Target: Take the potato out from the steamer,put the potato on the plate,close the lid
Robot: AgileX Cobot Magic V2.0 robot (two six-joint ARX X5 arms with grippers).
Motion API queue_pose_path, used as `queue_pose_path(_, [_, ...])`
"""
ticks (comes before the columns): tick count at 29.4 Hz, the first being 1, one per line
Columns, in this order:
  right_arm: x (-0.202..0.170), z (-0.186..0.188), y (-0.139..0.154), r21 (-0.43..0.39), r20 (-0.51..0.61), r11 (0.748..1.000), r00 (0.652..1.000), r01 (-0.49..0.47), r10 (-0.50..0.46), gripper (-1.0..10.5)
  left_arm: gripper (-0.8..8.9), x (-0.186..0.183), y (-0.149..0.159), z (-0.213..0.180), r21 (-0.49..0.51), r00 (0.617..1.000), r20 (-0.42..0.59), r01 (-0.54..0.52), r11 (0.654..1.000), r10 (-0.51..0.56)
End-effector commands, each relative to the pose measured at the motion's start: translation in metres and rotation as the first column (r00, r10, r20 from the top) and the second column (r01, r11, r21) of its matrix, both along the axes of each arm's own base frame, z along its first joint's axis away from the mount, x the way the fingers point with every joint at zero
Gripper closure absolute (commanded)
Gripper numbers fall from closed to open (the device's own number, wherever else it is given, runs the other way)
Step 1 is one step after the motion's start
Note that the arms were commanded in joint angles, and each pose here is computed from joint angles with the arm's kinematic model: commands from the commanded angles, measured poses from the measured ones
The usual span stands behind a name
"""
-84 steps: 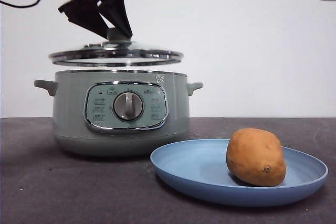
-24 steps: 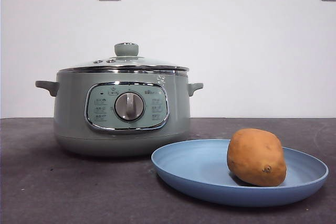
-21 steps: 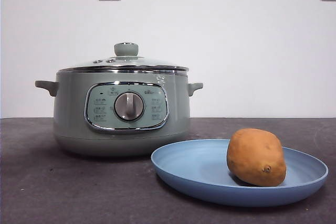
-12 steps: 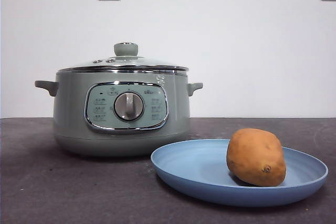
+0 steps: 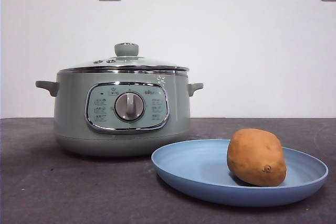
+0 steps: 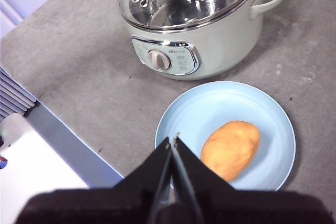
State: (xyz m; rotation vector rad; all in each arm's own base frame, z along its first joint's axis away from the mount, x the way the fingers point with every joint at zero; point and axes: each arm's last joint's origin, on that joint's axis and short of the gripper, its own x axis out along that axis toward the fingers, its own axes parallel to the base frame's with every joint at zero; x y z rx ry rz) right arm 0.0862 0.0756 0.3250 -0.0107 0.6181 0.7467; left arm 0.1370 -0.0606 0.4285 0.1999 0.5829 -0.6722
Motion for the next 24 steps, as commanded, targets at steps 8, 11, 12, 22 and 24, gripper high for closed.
queue_pose_path(8, [0.000, 0.001, 0.000, 0.005, 0.000, 1.000, 1.000, 0.003, -0.003, 9.5, 8.17, -0.028, 0.043, -0.049, -0.215, 0.713, 0.642, -0.186, 0.959, 0.282])
queue_pose_path(11, [0.000, 0.001, 0.000, 0.005, 0.000, 1.000, 1.000, 0.003, -0.003, 9.5, 8.16, -0.034, 0.047, -0.085, -0.220, 0.697, 0.647, -0.219, 0.951, 0.310])
queue_pose_path(12, [0.000, 0.001, 0.000, 0.005, 0.000, 1.000, 1.000, 0.003, -0.003, 9.5, 8.17, -0.036, 0.048, -0.098, -0.219, 0.697, 0.644, -0.229, 0.949, 0.317])
queue_pose_path(22, [0.000, 0.001, 0.000, 0.005, 0.000, 1.000, 1.000, 0.003, -0.003, 9.5, 8.17, -0.045, 0.054, -0.188, -0.286, 0.705, 0.542, -0.355, 0.890, 0.456])
queue_pose_path(24, [0.000, 0.001, 0.000, 0.005, 0.000, 1.000, 1.000, 0.003, -0.003, 9.5, 8.17, -0.046, 0.055, -0.202, -0.293, 0.703, 0.528, -0.375, 0.879, 0.476])
